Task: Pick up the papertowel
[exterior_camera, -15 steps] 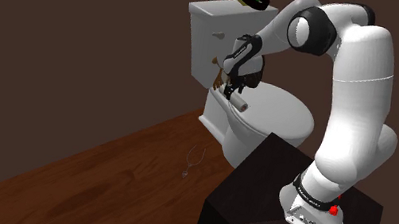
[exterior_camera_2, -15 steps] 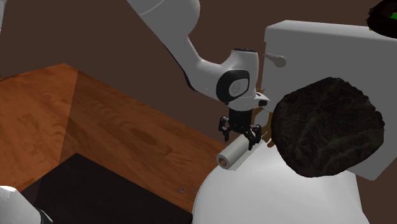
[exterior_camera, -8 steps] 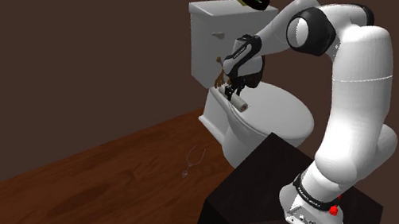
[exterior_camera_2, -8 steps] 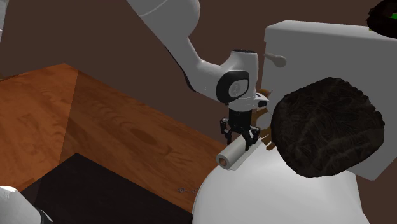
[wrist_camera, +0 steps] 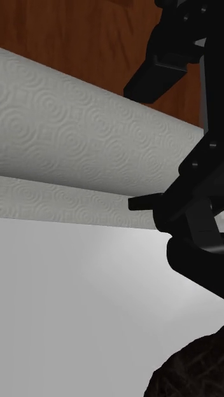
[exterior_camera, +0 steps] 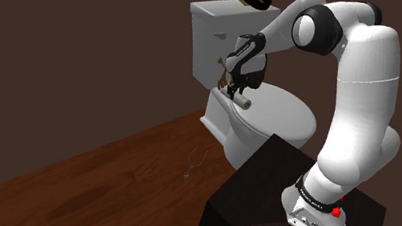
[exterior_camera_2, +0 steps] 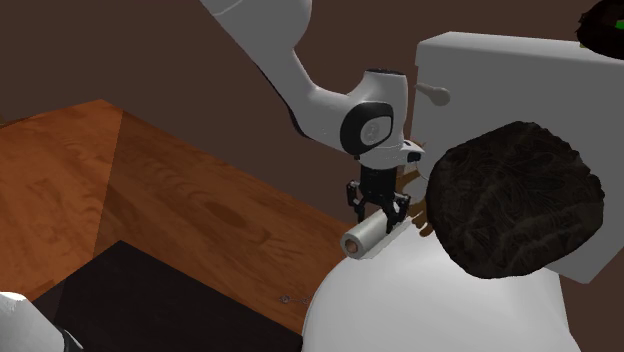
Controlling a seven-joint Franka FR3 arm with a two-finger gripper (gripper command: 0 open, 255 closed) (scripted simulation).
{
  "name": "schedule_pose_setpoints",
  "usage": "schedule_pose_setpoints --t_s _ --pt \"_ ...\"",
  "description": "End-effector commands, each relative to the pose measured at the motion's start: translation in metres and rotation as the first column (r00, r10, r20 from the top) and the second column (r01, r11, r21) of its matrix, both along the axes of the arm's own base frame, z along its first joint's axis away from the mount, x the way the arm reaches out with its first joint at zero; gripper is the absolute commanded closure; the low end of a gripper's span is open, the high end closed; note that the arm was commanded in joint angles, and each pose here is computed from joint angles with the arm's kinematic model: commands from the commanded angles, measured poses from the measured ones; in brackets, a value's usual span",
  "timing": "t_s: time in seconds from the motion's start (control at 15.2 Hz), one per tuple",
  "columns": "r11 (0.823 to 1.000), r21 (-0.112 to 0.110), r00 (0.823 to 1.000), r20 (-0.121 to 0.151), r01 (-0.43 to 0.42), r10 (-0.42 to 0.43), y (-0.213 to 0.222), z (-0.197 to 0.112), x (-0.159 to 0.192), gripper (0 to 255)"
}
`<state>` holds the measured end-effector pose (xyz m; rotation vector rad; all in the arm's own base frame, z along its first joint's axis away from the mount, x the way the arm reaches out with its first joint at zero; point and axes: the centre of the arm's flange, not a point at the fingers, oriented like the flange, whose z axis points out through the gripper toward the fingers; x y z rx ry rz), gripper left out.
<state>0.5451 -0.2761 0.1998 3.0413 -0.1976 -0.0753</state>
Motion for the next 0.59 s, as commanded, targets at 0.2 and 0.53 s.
schedule_pose_setpoints --t_s 0.2,0.53 --pt "1.000 0.000 1.000 0.000 0.000 0.000 0.000 0.026 0.000 255" --pt "1.000 0.000 1.000 0.000 0.000 0.000 0.000 0.052 0.000 255"
